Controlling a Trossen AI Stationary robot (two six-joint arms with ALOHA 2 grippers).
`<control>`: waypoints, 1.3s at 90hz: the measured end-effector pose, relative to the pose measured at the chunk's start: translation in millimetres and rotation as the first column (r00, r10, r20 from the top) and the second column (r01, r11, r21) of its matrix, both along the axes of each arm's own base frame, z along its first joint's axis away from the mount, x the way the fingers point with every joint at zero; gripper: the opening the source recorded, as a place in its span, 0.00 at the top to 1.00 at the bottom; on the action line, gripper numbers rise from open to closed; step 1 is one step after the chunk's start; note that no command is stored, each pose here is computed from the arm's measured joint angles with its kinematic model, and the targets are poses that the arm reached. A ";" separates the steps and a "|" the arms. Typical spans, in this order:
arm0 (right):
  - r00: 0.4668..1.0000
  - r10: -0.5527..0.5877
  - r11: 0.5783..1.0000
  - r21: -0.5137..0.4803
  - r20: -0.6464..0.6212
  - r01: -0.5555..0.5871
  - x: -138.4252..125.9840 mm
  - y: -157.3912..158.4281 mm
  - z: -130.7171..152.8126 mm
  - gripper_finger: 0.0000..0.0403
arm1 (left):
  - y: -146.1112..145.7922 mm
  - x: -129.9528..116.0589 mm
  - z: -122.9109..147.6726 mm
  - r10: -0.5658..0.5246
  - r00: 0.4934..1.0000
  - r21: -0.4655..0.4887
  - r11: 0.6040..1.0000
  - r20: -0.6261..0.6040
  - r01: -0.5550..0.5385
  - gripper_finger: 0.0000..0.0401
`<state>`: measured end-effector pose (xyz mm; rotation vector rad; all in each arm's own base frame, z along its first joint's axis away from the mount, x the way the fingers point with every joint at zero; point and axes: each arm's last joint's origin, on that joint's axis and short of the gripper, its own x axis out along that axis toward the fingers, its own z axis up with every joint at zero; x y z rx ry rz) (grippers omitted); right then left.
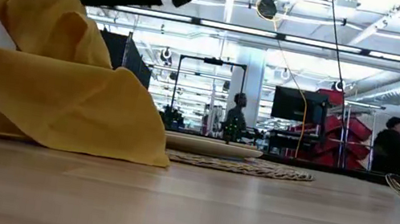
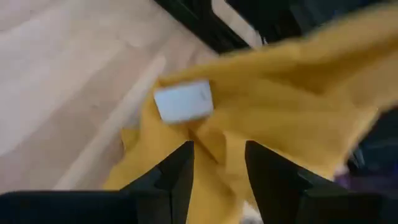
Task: Set table place
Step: Fold the yellow table napkin
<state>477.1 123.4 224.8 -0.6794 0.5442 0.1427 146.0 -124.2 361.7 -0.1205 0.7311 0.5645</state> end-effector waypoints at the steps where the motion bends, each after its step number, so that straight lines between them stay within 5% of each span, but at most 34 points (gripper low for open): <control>1: 1.000 0.002 1.000 -0.003 0.003 -0.002 1.0 -0.1 -1.4 0.68 | 0.0 0.0 0.0 0.000 1.000 0.000 1.000 0.000 0.000 1.00; 63: 0.995 -0.062 0.997 -0.042 0.082 0.066 22.2 -37.4 -17.7 0.69 | -1.2 4.2 -0.9 0.011 1.000 -0.023 1.000 0.010 -0.011 1.00; 84: 0.987 -0.145 0.985 -0.079 0.066 0.150 21.6 -53.6 -15.8 0.96 | -1.0 3.5 -1.4 0.008 1.000 -0.029 1.000 -0.008 -0.008 1.00; 96: 0.982 -0.186 0.976 -0.107 0.035 0.189 18.7 -54.9 -17.1 1.00 | -0.2 2.8 -1.5 0.008 1.000 -0.021 1.000 -0.015 -0.009 1.00; 117: 0.944 -0.299 0.940 -0.128 0.142 0.317 2.0 -62.5 35.4 1.00 | 1.6 0.9 -0.7 0.002 1.000 -0.014 1.000 -0.025 -0.002 1.00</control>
